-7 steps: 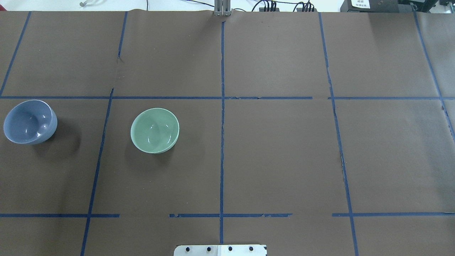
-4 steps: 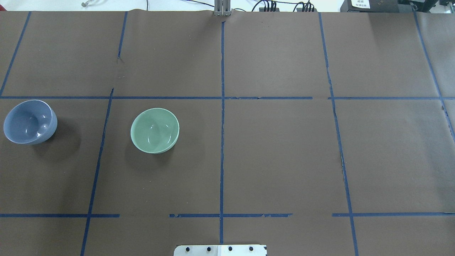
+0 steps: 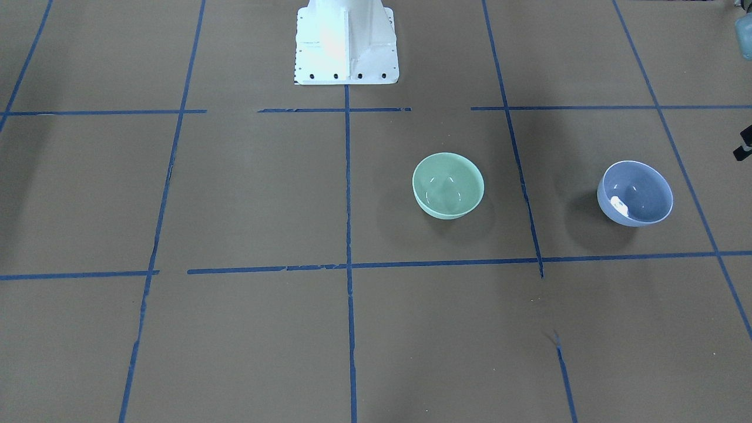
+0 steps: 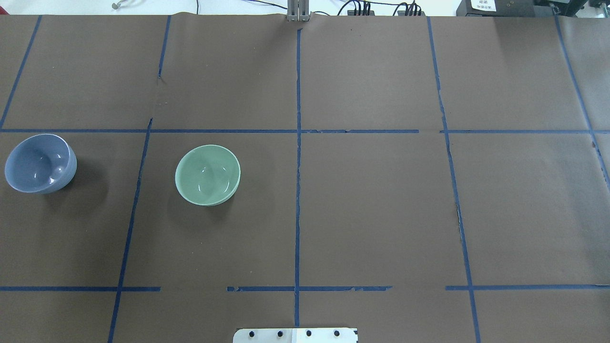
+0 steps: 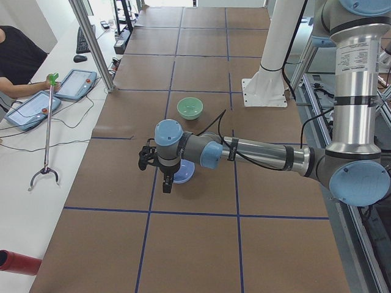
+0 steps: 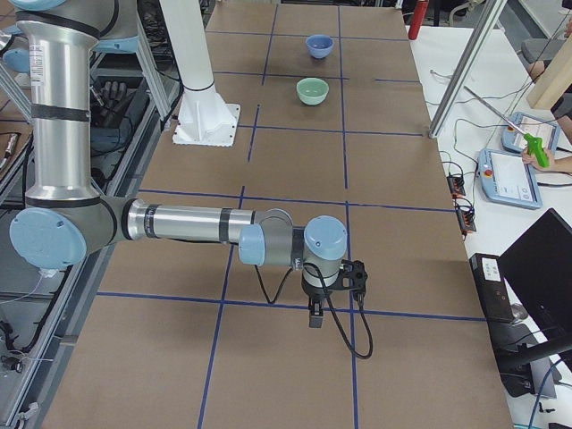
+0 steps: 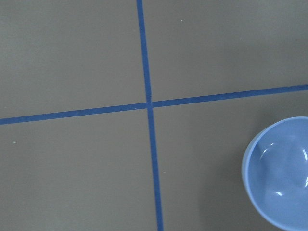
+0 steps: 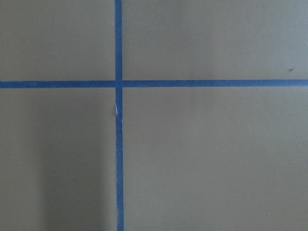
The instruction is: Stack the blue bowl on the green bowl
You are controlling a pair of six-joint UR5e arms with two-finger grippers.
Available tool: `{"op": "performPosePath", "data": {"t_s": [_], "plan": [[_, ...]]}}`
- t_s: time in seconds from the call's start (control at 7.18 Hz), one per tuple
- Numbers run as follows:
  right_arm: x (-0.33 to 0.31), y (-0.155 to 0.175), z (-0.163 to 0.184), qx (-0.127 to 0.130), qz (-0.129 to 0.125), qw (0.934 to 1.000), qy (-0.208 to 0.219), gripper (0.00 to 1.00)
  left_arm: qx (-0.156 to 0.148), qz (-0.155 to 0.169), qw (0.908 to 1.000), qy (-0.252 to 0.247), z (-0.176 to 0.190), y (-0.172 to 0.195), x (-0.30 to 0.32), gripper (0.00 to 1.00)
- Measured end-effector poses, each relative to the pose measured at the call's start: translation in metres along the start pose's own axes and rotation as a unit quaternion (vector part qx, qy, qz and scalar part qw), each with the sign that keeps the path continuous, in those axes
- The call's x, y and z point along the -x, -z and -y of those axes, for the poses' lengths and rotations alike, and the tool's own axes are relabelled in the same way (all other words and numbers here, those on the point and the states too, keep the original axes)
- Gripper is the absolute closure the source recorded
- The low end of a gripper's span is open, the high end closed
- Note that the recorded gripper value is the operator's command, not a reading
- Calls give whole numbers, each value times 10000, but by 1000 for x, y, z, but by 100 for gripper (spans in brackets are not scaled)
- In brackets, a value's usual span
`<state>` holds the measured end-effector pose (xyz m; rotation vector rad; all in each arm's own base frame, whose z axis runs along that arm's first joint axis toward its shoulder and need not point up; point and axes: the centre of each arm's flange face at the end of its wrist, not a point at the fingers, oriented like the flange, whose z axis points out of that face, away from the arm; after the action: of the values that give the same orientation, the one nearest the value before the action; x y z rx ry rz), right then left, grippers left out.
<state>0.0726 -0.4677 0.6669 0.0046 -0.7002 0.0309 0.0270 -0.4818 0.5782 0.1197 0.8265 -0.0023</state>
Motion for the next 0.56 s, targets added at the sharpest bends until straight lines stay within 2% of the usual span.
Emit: {"op": "performPosePath", "data": {"t_s": [0.28,0.56], "plan": [[0,0,0,3,4,10000,-2,0,41,-183,9997,141,-16,-59,-36,0],[0,0,0,2,-1,10000,-2,0,13,-193,9997,157,-30,-111,-45,0]]}}
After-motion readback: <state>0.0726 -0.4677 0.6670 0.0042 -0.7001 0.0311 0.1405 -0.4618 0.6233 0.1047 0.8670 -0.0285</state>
